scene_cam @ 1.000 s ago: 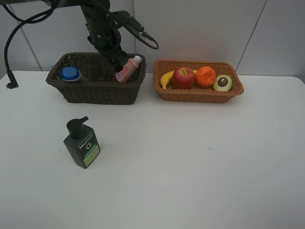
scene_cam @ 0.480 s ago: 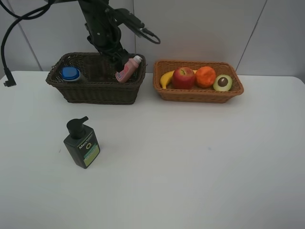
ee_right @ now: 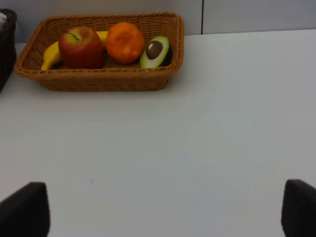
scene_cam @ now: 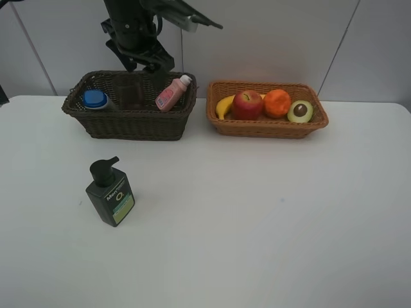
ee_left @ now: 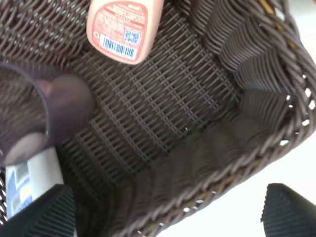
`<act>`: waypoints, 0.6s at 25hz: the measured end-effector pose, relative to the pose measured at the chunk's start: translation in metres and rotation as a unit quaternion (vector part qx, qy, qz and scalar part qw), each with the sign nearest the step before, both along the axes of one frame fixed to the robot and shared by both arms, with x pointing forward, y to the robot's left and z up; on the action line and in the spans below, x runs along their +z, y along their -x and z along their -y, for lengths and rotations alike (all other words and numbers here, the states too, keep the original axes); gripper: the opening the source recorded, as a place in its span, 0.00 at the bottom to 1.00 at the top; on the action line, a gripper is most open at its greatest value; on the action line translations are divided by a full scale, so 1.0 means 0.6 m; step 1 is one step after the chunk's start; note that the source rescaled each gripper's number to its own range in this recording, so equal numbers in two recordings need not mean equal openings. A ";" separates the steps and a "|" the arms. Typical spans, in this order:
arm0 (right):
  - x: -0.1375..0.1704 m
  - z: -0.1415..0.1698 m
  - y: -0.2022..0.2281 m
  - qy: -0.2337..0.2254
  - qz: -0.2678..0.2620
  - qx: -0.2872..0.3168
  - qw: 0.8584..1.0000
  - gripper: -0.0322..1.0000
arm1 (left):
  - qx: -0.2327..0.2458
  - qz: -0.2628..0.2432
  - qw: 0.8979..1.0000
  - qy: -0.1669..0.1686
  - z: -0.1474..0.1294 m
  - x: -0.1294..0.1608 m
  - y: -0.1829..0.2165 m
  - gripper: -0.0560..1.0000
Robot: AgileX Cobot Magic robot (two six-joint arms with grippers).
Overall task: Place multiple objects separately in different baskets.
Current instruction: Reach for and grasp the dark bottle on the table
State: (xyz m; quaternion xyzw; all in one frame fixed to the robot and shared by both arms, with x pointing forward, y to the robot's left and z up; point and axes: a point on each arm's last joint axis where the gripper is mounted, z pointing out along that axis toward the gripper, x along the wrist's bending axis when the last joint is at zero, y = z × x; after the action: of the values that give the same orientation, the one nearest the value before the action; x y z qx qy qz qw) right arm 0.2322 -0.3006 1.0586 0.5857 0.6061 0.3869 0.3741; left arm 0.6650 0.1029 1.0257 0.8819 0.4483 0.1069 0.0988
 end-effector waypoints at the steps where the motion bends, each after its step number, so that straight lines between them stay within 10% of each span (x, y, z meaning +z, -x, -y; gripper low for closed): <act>1: 0.000 0.000 0.000 0.000 0.000 0.000 1.000 1.00 | 0.006 0.003 1.000 0.003 0.001 0.006 0.002 1.00; 15: 0.000 0.000 0.000 0.000 0.000 0.000 1.000 1.00 | 0.008 0.030 0.999 0.033 0.022 0.087 0.071 1.00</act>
State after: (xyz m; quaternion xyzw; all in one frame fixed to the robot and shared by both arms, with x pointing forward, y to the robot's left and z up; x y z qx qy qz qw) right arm 0.2322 -0.3006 1.0586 0.5857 0.6061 0.3869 0.3741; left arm 0.6224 0.0899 1.0780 0.8711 0.4552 0.1190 0.1407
